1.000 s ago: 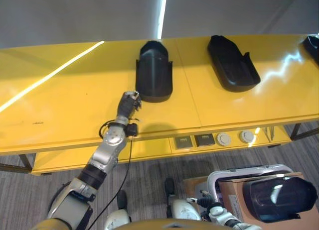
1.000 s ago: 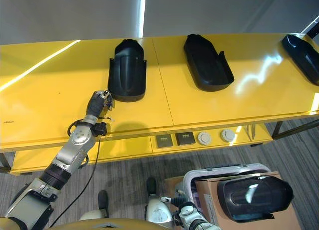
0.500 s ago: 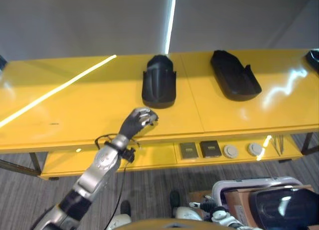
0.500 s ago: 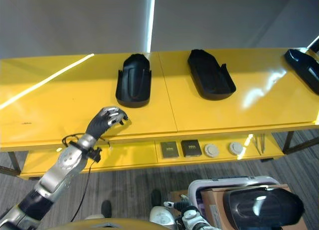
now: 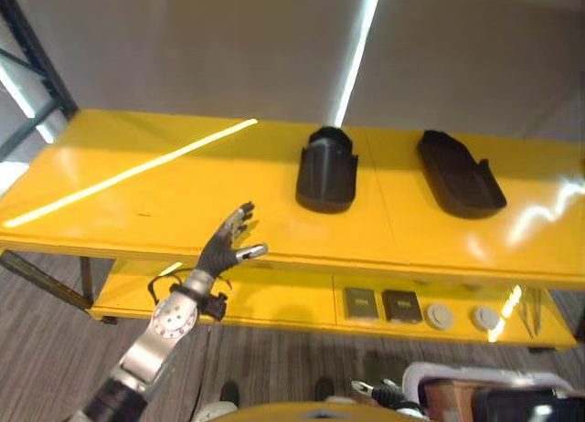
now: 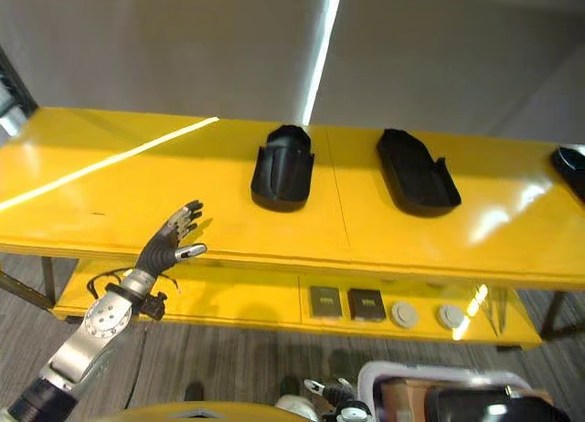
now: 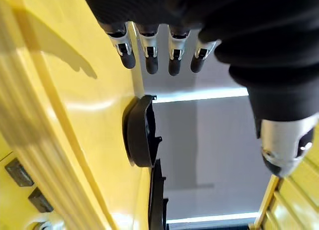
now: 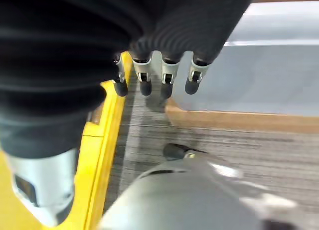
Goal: Move parts from the plastic box to the shelf.
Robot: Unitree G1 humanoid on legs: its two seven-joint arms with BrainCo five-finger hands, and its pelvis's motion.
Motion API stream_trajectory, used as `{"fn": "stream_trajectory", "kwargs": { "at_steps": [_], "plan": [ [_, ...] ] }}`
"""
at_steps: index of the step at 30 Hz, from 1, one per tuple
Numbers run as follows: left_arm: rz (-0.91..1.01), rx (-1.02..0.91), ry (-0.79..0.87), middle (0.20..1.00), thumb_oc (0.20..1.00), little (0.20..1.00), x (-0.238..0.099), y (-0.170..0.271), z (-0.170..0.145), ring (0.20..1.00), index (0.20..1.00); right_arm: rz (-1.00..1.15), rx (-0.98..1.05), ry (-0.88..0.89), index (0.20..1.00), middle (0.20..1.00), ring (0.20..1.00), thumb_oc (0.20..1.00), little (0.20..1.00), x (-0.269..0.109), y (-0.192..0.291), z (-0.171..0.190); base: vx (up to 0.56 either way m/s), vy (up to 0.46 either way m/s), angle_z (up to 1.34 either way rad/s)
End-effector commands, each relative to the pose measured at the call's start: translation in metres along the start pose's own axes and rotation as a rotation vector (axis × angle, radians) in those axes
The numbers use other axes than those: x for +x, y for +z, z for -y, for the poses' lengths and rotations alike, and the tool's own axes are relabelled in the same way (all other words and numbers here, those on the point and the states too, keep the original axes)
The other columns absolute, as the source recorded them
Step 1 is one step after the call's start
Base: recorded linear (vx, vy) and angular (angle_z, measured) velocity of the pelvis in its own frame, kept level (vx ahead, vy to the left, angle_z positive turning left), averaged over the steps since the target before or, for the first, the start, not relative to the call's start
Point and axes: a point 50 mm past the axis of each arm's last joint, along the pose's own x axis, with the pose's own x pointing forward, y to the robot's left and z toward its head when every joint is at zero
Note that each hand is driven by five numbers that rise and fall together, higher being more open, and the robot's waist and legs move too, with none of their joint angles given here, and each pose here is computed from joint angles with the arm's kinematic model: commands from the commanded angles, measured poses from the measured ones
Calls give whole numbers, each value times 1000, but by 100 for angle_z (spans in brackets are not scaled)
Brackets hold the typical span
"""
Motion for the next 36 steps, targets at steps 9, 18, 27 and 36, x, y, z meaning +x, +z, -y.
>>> {"fn": "stream_trajectory", "kwargs": {
  "at_steps": [9,18,27,36],
  "plan": [
    [205,145,183,1000,1000,1000,22,33,-30,1000,1000,-91,41,-61,1000,1000,1000,1000,1000,-4,-27,9,-85,157,-123],
    [133,69,259,1000,1000,1000,14,12,-34,1000,1000,-67,-24,-57,1000,1000,1000,1000,1000,-4,-25,13,-42,-177,-98],
    [81,133,312,1000,1000,1000,8,0,-36,1000,1000,12,-121,-63,1000,1000,1000,1000,1000,0,-6,23,12,-6,-84],
    [-156,295,184,1000,1000,1000,-7,-51,-24,1000,1000,428,-80,-73,1000,1000,1000,1000,1000,-13,68,23,15,211,-61]
  ]
}}
